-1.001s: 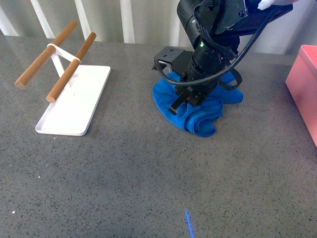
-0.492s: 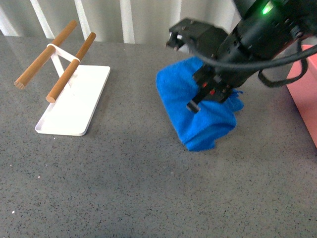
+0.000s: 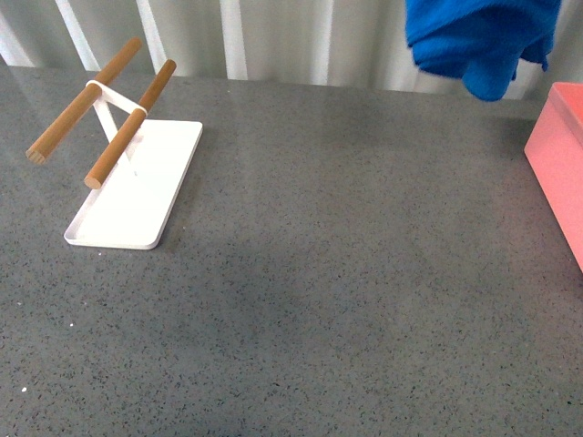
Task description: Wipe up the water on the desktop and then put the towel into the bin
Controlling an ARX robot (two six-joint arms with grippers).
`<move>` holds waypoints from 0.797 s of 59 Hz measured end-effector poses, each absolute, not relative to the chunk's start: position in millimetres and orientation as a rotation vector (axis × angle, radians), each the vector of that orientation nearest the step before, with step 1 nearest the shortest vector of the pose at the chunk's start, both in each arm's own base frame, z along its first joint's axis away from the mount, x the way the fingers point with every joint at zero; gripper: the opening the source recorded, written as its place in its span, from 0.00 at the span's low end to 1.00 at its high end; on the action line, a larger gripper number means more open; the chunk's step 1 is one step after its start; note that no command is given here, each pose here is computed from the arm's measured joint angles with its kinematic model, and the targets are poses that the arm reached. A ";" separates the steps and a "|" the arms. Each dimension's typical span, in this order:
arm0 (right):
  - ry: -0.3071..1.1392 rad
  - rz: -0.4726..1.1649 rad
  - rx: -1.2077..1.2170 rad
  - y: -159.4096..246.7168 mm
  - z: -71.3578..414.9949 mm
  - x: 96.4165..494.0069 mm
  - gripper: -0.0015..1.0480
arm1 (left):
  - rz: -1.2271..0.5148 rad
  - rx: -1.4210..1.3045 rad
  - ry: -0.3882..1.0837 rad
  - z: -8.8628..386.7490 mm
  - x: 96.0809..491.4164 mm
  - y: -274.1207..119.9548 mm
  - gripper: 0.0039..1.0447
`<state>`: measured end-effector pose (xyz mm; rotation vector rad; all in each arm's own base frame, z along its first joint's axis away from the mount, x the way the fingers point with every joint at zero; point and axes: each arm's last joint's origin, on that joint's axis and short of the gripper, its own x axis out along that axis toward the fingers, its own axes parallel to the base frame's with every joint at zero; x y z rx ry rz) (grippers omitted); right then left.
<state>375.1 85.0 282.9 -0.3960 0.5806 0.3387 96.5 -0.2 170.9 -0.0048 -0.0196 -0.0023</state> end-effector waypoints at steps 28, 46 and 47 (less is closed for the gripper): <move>0.999 -0.230 -0.266 -64.6 320.4 387.5 0.04 | -0.002 -0.005 -0.020 170.9 96.5 -0.2 0.94; 1.030 -0.209 -0.231 -69.9 292.8 387.3 0.04 | -0.002 -0.005 -0.020 170.9 96.5 -0.2 0.94; 1.032 -0.206 -0.232 -69.2 291.1 387.8 0.04 | -0.002 -0.005 -0.020 170.9 96.5 -0.2 0.94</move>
